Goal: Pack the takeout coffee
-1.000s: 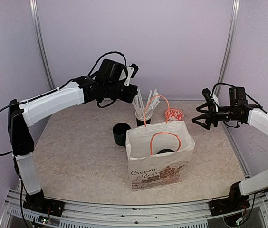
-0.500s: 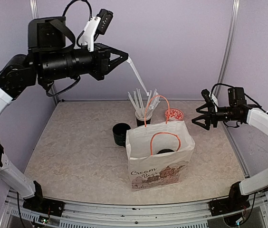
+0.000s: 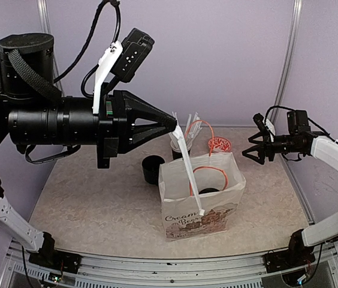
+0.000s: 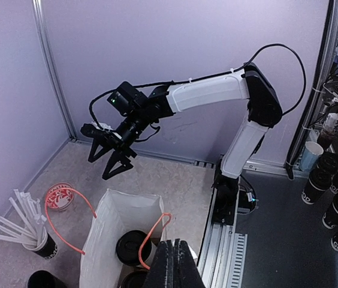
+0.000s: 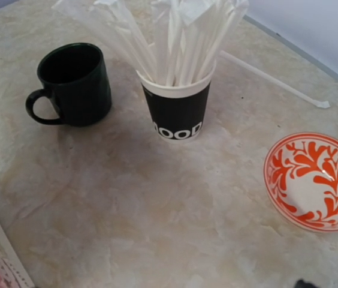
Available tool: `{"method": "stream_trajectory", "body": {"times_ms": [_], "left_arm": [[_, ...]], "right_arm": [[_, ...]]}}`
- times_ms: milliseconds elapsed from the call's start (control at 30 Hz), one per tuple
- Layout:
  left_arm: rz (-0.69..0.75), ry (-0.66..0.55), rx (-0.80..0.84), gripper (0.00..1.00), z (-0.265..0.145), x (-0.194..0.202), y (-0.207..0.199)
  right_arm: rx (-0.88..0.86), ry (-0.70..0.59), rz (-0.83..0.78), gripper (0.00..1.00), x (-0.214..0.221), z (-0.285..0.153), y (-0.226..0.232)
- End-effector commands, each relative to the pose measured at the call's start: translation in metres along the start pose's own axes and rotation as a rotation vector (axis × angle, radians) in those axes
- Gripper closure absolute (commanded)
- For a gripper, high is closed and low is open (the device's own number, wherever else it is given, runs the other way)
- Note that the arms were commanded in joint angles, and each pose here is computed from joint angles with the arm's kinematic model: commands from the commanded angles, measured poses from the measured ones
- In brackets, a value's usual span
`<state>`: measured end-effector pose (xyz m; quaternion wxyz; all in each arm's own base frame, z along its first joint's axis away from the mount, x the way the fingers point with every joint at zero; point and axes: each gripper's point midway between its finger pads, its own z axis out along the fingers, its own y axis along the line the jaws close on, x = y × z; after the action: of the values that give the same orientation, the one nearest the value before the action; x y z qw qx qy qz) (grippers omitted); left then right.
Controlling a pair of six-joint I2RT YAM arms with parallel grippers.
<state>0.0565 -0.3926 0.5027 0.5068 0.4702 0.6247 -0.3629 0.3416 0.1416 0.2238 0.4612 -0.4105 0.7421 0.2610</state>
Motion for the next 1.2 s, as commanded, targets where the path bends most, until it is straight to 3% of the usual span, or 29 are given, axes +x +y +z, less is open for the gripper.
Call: {"method": "stream_trajectory", "body": {"times_ms": [0, 333, 633, 833, 1167], "left_arm": [[0.024, 0.034, -0.017, 1.00, 0.016, 0.014, -0.002], [0.083, -0.028, 0.018, 1.00, 0.042, -0.006, -0.005], [0.092, -0.106, 0.118, 1.00, 0.030, -0.044, -0.018], [0.087, -0.219, 0.171, 1.00, 0.005, -0.076, -0.025], [0.087, -0.306, 0.148, 1.00, 0.004, -0.098, -0.010]], "right_arm": [[0.011, -0.008, -0.019, 0.11, -0.004, -0.004, 0.003], [0.022, -0.017, -0.040, 0.10, -0.004, -0.007, 0.007], [0.020, -0.016, -0.050, 0.10, -0.003, -0.007, 0.007], [0.018, -0.016, -0.053, 0.10, -0.002, -0.007, 0.008], [0.023, -0.021, -0.061, 0.10, -0.004, -0.009, 0.009]]}}
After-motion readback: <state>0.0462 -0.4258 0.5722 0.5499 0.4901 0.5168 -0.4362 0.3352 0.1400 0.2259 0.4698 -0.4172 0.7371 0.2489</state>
